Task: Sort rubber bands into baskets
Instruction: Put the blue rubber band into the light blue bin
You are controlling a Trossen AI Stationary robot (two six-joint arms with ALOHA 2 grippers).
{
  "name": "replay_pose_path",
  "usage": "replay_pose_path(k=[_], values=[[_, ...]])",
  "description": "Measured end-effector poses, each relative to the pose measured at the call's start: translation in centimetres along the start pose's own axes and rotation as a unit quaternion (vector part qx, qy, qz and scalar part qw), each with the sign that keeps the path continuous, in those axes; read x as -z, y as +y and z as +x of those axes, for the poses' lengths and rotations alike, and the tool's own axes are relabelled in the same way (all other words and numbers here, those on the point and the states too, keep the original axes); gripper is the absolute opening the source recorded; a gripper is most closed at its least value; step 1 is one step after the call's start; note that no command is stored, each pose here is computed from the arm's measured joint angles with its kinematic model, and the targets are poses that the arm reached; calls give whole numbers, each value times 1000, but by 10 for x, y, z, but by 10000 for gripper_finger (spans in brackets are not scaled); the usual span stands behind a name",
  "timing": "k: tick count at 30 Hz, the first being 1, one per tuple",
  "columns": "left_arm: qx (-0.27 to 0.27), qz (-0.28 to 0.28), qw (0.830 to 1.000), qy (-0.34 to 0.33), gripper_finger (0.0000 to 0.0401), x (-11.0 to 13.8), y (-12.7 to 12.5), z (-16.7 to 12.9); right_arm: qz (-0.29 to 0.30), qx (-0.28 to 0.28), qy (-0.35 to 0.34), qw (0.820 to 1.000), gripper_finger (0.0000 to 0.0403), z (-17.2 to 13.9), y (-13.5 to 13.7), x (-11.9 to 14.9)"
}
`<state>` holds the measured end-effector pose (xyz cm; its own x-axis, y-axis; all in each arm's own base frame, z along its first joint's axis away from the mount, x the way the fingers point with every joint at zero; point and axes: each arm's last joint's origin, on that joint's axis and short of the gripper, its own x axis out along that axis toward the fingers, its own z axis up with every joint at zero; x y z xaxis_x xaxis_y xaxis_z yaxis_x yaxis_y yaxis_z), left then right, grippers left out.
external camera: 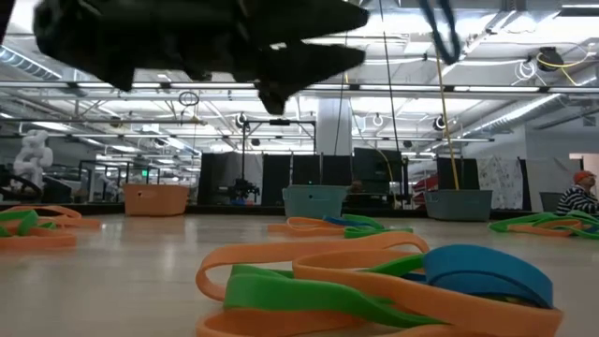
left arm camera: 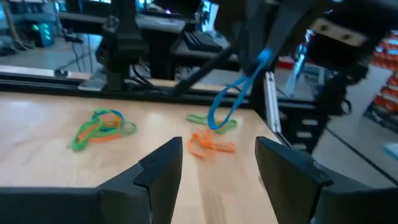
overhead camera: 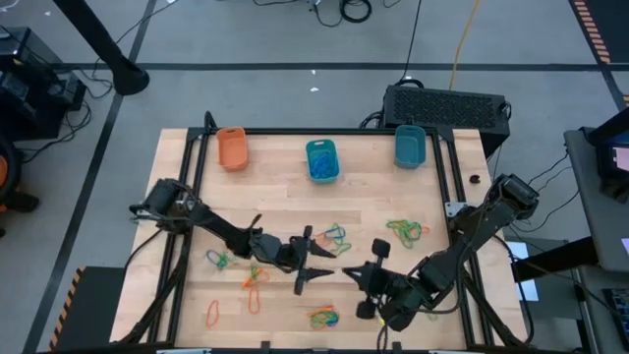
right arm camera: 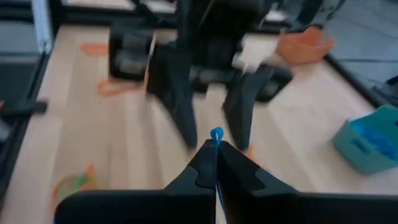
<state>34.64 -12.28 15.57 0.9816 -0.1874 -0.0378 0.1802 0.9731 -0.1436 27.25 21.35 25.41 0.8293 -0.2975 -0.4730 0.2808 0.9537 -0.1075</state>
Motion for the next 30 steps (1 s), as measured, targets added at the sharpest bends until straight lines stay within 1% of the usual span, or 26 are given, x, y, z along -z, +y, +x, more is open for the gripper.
replay_pose_path(k=[4, 7, 12, 15, 19, 23, 27, 30], values=[[-4, -5, 1000, -1, 210, 6, 6, 12, 14, 3, -22, 1000, 0, 9, -3, -10], [-11, -15, 1000, -9, 210, 4, 9, 16, 22, 9, -24, 999, 0, 14, -7, -14], [20, -14, 1000, -1, 210, 5, 8, 16, 22, 21, -21, 999, 0, 20, -13, -16], [30, -13, 999, 10, 210, 7, 8, 16, 18, 19, -14, 1000, 0, 22, -14, -15], [27, -13, 999, 19, 210, 9, 10, 17, 17, 4, 0, 1000, 0, 22, -15, -14], [40, -12, 999, 27, 210, 9, 11, 17, 18, -11, 19, 1000, 0, 22, -14, -11], [38, -13, 999, 24, 210, 8, 13, 17, 25, -9, 21, 999, 0, 24, -14, -10], [41, -14, 999, 14, 210, 6, 12, 17, 25, 5, 21, 999, 0, 29, -14, -8]])
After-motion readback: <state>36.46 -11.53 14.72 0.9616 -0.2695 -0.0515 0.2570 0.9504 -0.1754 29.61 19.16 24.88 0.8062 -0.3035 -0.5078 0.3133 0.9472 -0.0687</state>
